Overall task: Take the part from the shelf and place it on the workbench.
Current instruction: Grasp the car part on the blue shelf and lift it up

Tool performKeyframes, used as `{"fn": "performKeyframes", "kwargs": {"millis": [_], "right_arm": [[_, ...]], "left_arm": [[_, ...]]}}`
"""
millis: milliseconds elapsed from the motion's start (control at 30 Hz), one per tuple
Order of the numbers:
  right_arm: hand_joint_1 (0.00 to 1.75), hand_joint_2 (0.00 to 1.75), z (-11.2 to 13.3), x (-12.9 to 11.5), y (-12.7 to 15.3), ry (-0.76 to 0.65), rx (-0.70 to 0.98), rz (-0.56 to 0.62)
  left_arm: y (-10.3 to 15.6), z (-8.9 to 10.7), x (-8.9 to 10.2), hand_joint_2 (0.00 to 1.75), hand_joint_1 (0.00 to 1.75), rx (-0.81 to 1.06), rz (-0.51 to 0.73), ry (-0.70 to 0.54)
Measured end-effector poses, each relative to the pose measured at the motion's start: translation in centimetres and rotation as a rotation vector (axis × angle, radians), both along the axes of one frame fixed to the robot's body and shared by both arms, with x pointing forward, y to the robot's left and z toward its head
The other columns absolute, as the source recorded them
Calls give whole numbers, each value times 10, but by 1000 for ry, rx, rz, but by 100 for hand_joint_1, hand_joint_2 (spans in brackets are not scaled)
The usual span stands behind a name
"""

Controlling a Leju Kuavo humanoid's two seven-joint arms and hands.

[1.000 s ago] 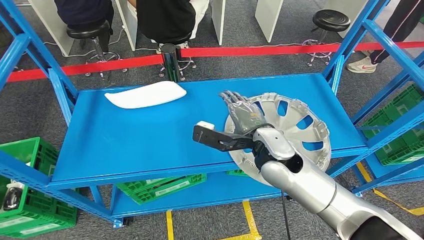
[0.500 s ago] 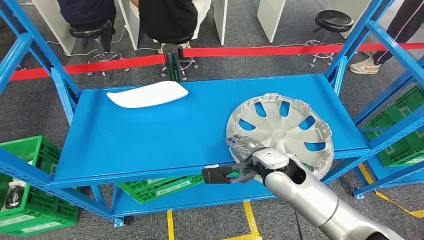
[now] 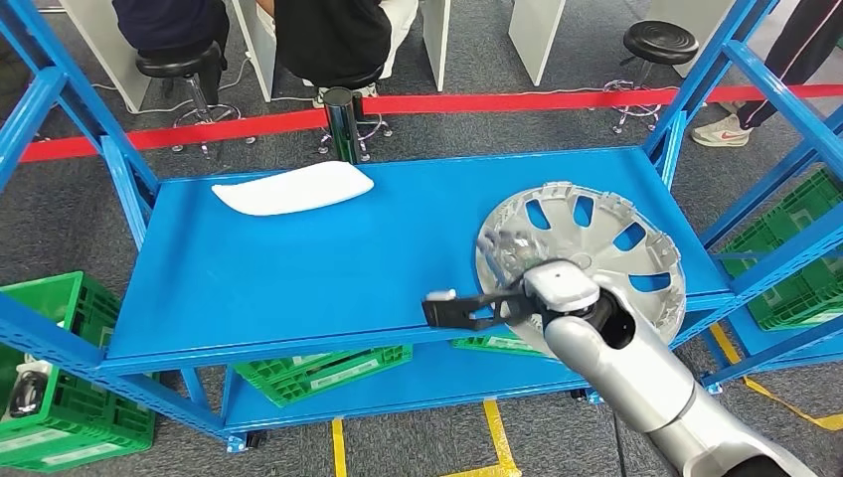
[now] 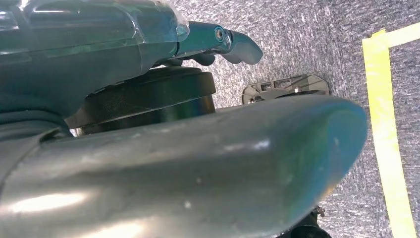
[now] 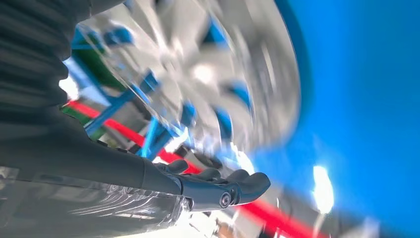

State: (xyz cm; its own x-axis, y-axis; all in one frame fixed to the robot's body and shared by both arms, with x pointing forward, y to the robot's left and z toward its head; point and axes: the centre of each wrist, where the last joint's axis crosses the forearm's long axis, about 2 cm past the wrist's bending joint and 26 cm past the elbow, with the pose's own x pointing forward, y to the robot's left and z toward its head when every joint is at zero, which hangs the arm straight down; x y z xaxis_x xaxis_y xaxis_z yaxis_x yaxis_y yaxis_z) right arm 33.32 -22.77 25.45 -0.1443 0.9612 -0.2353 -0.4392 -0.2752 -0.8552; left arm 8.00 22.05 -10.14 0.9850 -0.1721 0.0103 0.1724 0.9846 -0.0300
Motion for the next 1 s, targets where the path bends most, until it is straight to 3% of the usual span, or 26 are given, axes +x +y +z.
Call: {"fn": "performKeyframes", "kwargs": {"millis": [233, 567, 667, 833, 1000], "right_arm": [[0, 175, 36, 4, 0, -241, 240, 26], [0, 175, 49, 0, -3, -310, 259, 60], [0, 175, 50, -2, -6, -292, 214, 61], [0, 175, 40, -4, -22, -177, 0, -18], [0, 175, 38, -6, -42, -126, -31, -100]], "left_arm": [[-1, 0, 0, 0, 0, 3, 2, -4], [-2, 0, 0, 0, 0, 3, 5, -3], [-2, 0, 0, 0, 0, 2, 14, 0], [-2, 0, 0, 0, 0, 0, 23, 2], [-3, 0, 0, 0, 0, -2, 27, 3]]}}
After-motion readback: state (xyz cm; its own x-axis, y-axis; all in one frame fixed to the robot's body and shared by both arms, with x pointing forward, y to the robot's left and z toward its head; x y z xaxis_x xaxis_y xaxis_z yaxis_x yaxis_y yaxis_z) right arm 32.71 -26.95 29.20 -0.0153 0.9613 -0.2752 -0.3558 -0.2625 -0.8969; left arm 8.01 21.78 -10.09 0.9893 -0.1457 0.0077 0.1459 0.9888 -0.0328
